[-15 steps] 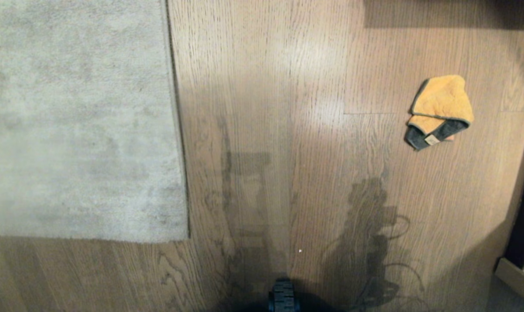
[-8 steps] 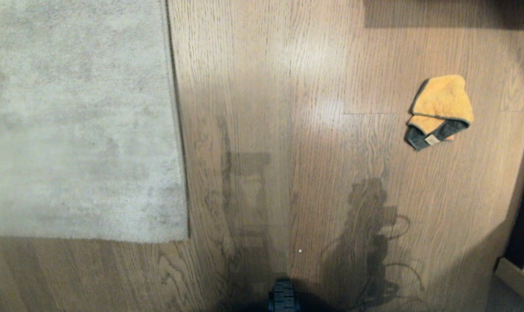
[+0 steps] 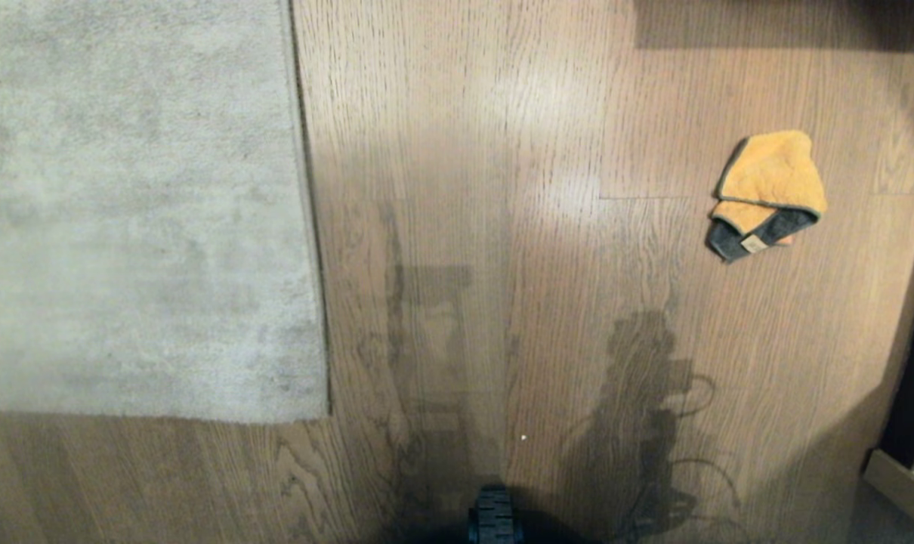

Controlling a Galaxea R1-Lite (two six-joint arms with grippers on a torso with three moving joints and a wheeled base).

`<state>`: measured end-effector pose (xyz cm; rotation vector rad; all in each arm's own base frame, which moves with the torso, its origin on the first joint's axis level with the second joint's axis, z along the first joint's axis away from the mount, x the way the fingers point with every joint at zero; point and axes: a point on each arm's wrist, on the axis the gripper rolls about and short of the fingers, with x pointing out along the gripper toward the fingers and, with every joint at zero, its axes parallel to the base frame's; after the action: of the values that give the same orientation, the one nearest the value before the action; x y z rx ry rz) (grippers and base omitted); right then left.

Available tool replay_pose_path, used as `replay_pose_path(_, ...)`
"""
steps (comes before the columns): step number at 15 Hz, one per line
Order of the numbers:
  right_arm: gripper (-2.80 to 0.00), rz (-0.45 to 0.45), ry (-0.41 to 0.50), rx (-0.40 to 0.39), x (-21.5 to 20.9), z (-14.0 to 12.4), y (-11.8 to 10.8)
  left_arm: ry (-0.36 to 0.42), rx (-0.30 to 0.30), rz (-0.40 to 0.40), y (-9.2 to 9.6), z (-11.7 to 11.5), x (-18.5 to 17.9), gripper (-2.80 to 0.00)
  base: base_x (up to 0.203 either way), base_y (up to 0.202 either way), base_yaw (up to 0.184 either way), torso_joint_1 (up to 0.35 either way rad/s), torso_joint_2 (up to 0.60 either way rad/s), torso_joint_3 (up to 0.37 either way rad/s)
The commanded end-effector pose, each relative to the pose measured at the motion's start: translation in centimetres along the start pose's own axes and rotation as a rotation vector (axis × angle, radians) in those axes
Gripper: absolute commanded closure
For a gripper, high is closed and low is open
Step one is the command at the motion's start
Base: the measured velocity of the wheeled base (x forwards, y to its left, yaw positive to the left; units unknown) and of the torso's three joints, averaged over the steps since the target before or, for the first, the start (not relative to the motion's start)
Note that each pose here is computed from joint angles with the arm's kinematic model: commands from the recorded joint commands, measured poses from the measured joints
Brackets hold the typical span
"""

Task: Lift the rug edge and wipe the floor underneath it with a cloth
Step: Pick up the rag

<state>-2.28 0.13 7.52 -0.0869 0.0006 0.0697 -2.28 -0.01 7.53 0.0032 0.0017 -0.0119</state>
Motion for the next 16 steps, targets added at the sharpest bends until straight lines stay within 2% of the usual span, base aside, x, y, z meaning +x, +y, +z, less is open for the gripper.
replay_pose_path(1, 0.00, 0.001, -0.001, 0.000, 0.0, 0.0, 0.0, 0.000, 0.000, 0.000, 0.0, 0.0, 0.0, 0.00, 0.000, 0.000, 0.000, 0.000, 0.00, 0.000)
replay_pose_path(8, 0.00, 0.004, 0.016, -0.027, 0.1, 0.0, 0.0, 0.000, 0.000, 0.000, 0.0, 0.0, 0.0, 0.00, 0.000, 0.000, 0.000, 0.000, 0.00, 0.000)
replay_pose_path(12, 0.00, 0.015, 0.146, -0.029, 1.3, 0.8, -0.1, 0.000, 0.000, 0.000, 0.0, 0.0, 0.0, 0.00, 0.000, 0.000, 0.000, 0.000, 0.00, 0.000)
replay_pose_path(16, 0.00, 0.001, 0.218, -0.012, 3.4, 3.7, -0.5, 0.000, 0.000, 0.000, 0.0, 0.0, 0.0, 0.00, 0.000, 0.000, 0.000, 0.000, 0.00, 0.000)
